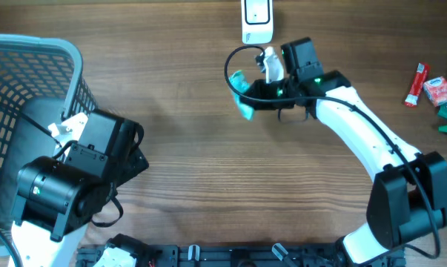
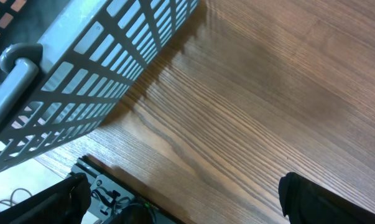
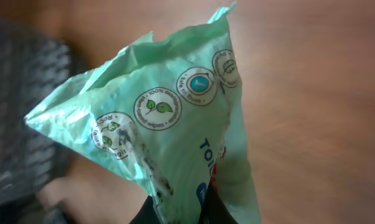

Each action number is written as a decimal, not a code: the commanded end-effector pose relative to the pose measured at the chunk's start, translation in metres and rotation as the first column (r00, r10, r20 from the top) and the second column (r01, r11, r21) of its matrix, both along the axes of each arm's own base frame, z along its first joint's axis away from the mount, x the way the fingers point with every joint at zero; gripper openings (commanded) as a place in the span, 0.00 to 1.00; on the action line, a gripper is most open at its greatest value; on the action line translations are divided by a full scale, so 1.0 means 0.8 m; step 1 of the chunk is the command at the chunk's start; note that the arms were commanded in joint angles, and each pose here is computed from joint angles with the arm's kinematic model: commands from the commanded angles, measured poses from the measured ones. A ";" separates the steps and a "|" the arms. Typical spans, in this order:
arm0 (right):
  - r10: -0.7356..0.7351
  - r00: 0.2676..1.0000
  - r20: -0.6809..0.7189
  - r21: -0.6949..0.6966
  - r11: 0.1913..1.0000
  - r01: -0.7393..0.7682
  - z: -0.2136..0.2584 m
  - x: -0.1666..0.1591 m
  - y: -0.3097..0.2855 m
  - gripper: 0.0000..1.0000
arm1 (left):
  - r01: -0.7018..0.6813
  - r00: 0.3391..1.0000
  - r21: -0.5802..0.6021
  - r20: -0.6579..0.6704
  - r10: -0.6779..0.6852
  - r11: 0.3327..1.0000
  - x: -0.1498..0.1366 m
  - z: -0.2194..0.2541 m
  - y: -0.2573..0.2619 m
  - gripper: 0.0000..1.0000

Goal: Scan the item barcode

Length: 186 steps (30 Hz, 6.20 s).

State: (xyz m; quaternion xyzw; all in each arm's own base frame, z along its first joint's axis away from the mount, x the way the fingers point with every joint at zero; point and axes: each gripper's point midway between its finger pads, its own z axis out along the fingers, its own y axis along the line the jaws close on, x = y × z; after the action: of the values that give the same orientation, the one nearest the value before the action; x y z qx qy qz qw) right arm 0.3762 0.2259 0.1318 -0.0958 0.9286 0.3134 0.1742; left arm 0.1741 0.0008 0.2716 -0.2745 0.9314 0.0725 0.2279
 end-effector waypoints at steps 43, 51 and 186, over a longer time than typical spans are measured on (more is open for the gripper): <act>-0.766 0.640 0.055 -0.746 0.395 0.536 -0.159 0.084 -0.631 0.12 | 0.007 1.000 0.014 0.006 -0.007 1.000 0.000 0.002 0.003 1.00; -0.742 0.630 0.229 -0.408 0.515 0.754 0.042 0.124 -0.575 1.00 | 0.007 1.000 0.014 0.006 -0.007 1.000 0.000 0.002 0.003 1.00; -0.471 0.269 0.840 0.233 0.762 0.605 0.054 -0.162 -0.284 0.99 | 0.414 0.369 0.350 0.780 -0.506 0.840 0.088 -0.142 -0.038 1.00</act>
State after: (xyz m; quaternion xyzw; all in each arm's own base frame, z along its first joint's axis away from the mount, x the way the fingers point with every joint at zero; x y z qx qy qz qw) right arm 0.2472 -0.0053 0.1726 0.0755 0.7068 0.0694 0.7000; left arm 0.2448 -0.0253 0.1600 -0.0271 0.7311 -0.1081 0.6731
